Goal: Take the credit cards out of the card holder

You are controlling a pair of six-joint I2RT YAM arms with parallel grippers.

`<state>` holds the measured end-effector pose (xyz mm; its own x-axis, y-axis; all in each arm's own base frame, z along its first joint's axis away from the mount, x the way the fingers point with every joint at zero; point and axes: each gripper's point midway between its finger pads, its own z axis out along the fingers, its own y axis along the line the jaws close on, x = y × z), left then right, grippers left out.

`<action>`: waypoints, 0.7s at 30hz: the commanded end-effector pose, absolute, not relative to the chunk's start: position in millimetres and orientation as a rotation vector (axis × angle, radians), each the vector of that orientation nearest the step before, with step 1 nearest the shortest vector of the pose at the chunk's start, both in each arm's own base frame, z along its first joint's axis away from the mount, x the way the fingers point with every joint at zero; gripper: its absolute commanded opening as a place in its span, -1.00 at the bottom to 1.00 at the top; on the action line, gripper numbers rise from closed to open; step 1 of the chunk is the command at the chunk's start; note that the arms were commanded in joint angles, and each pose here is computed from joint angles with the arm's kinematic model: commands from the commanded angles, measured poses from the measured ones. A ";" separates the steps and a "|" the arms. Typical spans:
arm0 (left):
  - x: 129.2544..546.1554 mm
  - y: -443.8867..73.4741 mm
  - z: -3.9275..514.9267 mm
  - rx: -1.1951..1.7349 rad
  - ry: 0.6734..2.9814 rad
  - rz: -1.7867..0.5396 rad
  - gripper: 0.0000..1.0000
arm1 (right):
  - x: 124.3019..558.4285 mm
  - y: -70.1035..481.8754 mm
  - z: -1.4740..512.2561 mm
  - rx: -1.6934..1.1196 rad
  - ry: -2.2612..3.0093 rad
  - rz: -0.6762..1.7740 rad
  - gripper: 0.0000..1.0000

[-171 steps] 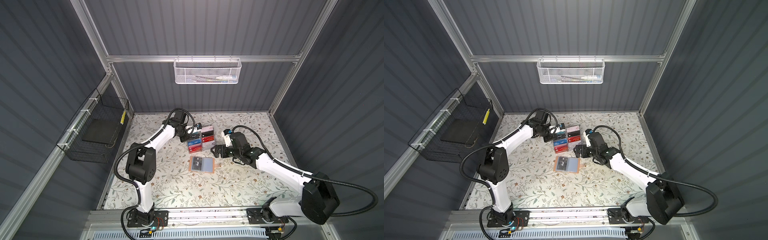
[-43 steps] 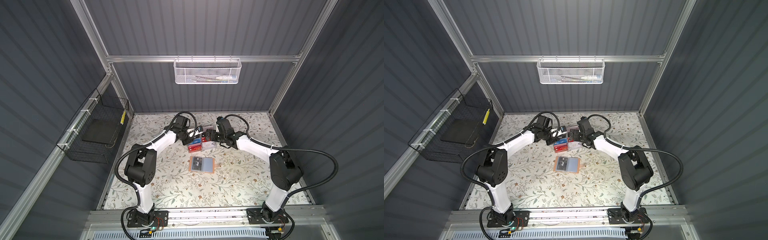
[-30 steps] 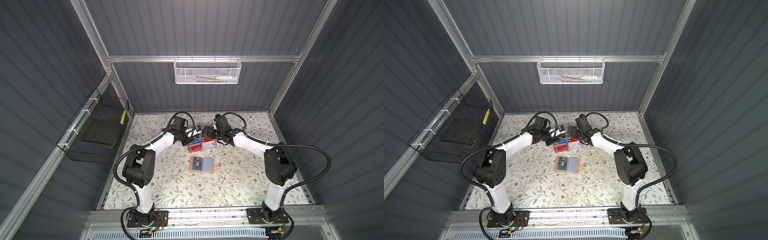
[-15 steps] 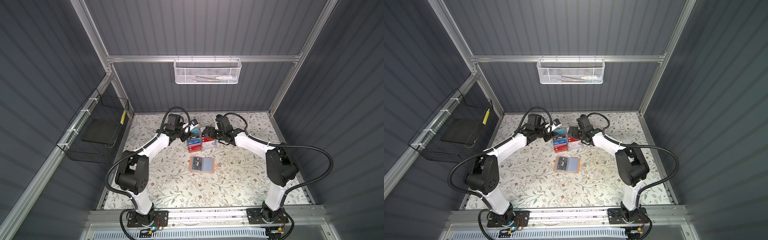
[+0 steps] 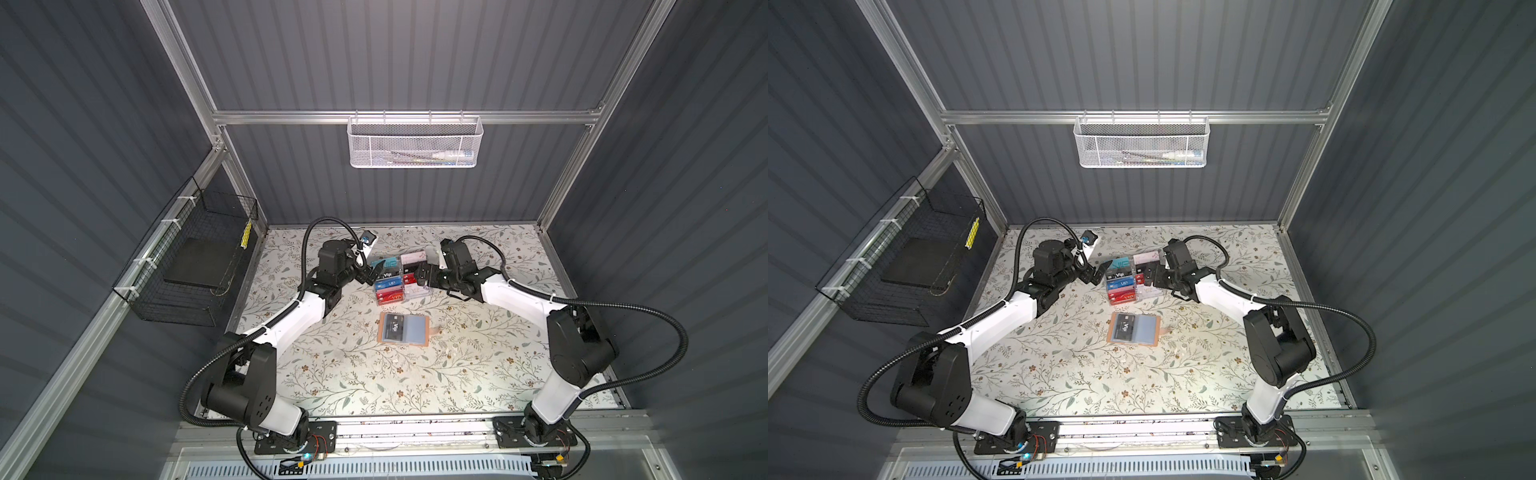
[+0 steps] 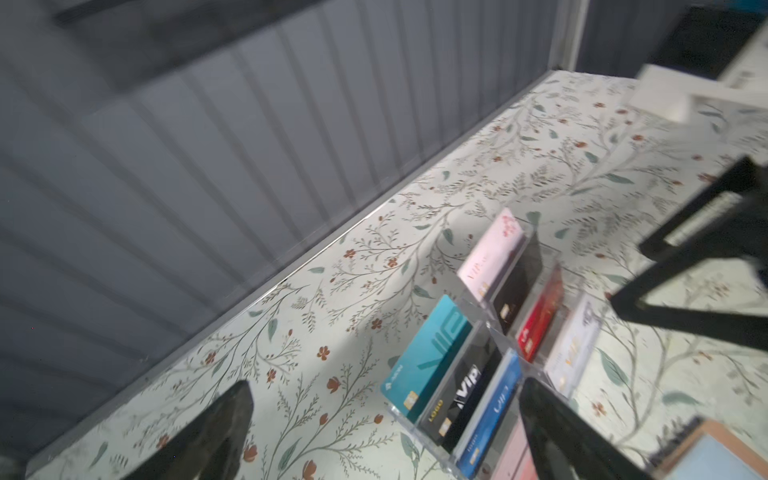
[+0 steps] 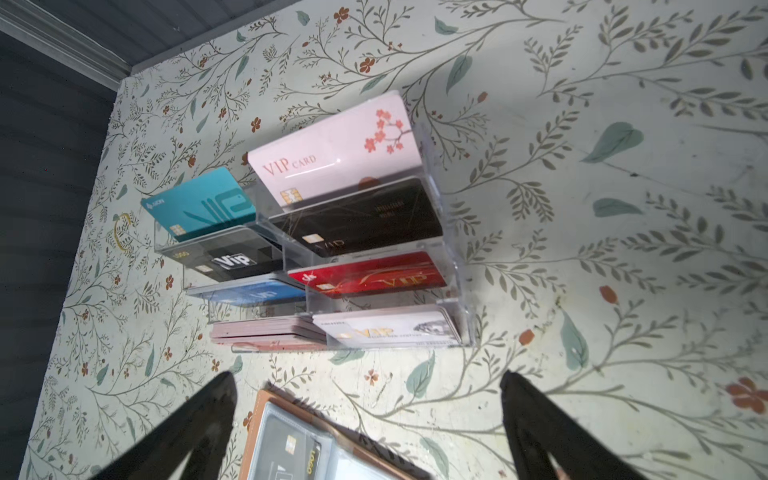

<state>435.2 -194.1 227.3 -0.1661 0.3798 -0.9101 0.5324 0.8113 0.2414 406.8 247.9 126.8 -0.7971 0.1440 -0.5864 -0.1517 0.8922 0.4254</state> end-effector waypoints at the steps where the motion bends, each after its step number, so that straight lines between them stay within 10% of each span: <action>1: 456.1 -162.3 241.4 0.374 1.866 -0.107 1.00 | 396.5 250.1 118.6 -0.062 2.428 0.649 0.98; 21: 365.5 -173.1 166.5 -0.108 2.079 -0.761 1.00 | 417.8 259.9 69.5 -0.179 2.453 0.712 0.98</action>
<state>366.6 -163.1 142.5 -0.6173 -0.2598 -0.7426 0.1734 0.8758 -0.4505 411.1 247.5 58.2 -0.8452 0.0483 -0.5322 -0.2207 0.8755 0.4299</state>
